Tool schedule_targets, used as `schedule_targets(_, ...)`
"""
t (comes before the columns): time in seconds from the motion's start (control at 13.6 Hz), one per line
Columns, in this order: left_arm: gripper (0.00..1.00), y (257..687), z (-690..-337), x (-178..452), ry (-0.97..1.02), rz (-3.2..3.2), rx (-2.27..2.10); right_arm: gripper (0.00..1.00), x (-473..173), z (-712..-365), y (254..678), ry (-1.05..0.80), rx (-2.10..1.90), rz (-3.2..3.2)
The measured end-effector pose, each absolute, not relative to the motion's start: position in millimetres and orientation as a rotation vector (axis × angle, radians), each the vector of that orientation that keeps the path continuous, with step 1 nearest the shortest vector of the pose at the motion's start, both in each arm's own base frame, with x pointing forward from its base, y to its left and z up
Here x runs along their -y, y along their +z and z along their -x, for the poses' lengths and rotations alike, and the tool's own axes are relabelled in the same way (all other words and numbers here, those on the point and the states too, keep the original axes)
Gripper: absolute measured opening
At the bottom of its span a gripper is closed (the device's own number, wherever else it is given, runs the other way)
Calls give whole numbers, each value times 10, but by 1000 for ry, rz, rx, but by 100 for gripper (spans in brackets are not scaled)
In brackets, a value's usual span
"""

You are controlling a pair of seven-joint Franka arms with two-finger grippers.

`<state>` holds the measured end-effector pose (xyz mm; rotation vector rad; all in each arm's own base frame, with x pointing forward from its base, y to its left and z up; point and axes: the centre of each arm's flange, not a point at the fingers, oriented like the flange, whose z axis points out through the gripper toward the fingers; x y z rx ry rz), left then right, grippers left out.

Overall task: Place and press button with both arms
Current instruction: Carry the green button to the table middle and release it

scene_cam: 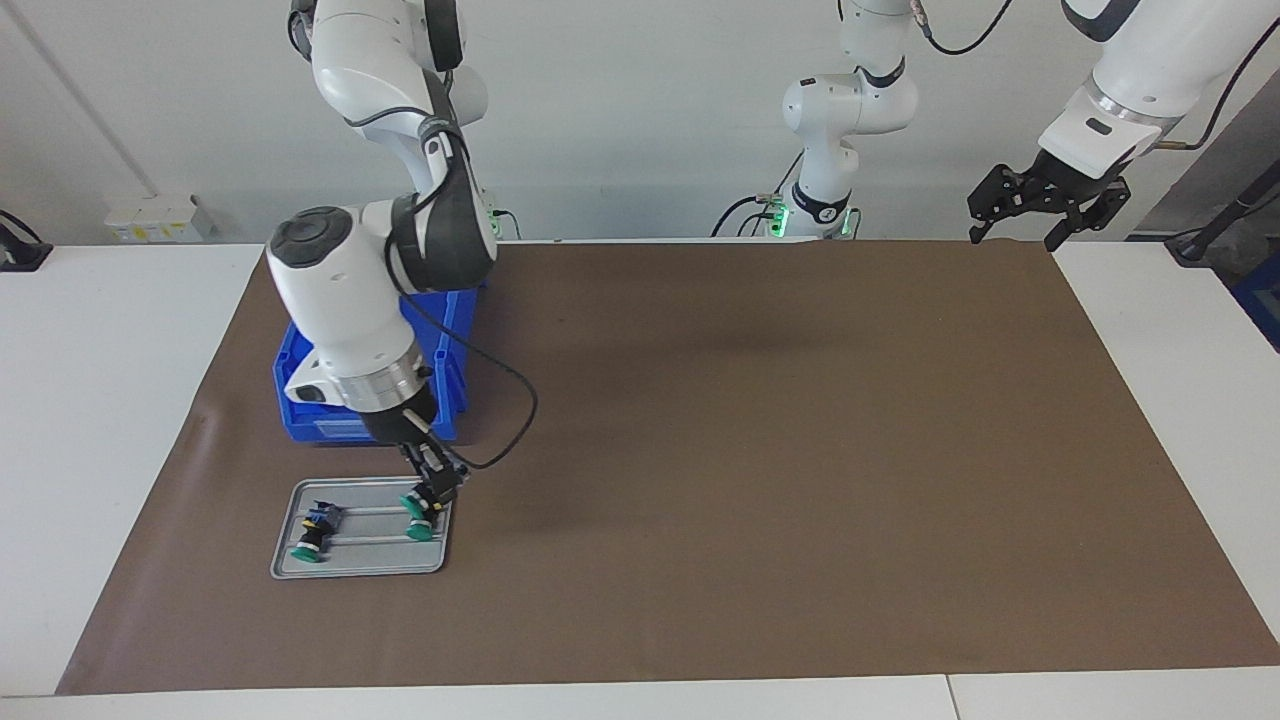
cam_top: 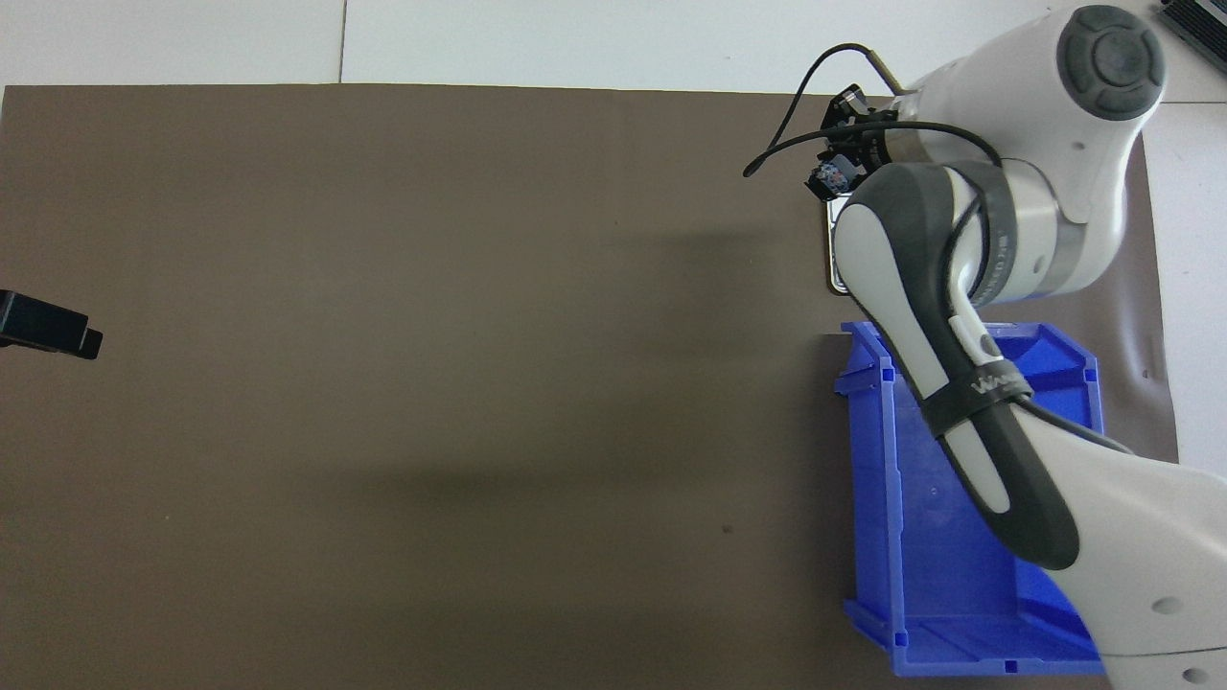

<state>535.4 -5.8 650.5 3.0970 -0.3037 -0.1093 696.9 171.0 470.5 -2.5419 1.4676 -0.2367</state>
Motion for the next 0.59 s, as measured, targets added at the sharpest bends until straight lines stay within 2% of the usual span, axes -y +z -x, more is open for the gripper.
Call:
schedule_targets(0.22, 100, 6505, -5354, 58, -109, -3097, 304, 41, -2629, -6640, 4645, -209, -1736, 2394)
schedule_targets(0.59, 100, 6505, -5354, 58, -109, -3097, 304, 41, -3783, -5898, 3984, -178, -2097, 2208)
